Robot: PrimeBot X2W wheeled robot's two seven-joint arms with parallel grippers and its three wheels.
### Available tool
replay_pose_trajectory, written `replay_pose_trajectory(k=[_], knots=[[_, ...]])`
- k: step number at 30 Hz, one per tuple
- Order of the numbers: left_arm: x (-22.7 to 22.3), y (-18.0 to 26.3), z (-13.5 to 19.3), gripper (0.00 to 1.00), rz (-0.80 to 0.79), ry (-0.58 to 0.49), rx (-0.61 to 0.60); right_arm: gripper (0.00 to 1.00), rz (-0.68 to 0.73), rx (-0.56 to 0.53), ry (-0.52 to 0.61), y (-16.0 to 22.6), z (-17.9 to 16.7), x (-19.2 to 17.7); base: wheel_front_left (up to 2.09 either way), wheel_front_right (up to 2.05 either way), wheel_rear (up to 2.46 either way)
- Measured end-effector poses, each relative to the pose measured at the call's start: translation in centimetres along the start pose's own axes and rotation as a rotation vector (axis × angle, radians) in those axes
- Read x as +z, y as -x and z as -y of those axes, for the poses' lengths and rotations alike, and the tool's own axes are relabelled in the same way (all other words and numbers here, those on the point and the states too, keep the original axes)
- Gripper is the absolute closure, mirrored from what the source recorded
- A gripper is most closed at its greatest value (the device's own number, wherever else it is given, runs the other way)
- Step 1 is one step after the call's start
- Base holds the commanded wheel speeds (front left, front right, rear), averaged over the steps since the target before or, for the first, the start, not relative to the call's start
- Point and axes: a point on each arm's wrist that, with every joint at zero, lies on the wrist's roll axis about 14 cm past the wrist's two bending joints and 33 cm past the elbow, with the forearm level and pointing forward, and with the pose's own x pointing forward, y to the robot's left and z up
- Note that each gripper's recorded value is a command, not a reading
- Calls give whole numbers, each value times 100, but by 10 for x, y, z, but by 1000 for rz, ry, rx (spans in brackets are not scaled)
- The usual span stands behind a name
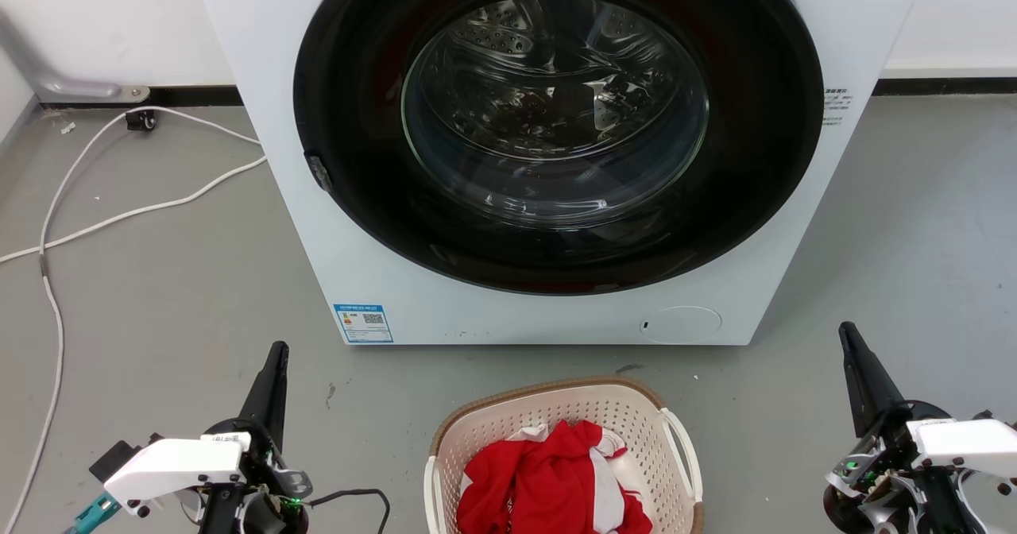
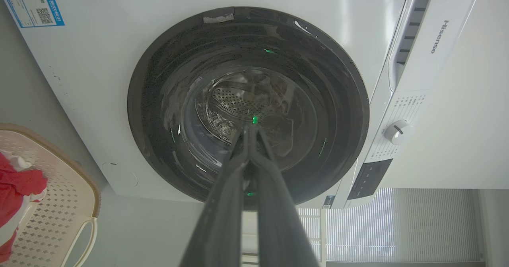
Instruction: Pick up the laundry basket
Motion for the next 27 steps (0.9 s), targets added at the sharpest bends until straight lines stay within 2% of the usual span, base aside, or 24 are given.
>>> replay_pose_trajectory(k=[14,15,20,27], knots=[[0,0,0,100,-2,-1,0,100,2,0,-1,0,0,0,0,0,0],[0,0,0,0,-2,-1,0,0,2,0,-1,0,0,0,0,0,0],[-4,9,-22,0,-2,8,63,0,7,-62,-6,10,21,0,0,0,0],[-14,8,-19,0,-15,-35,56,0,16,-60,42,9,20,-2,0,0,0]])
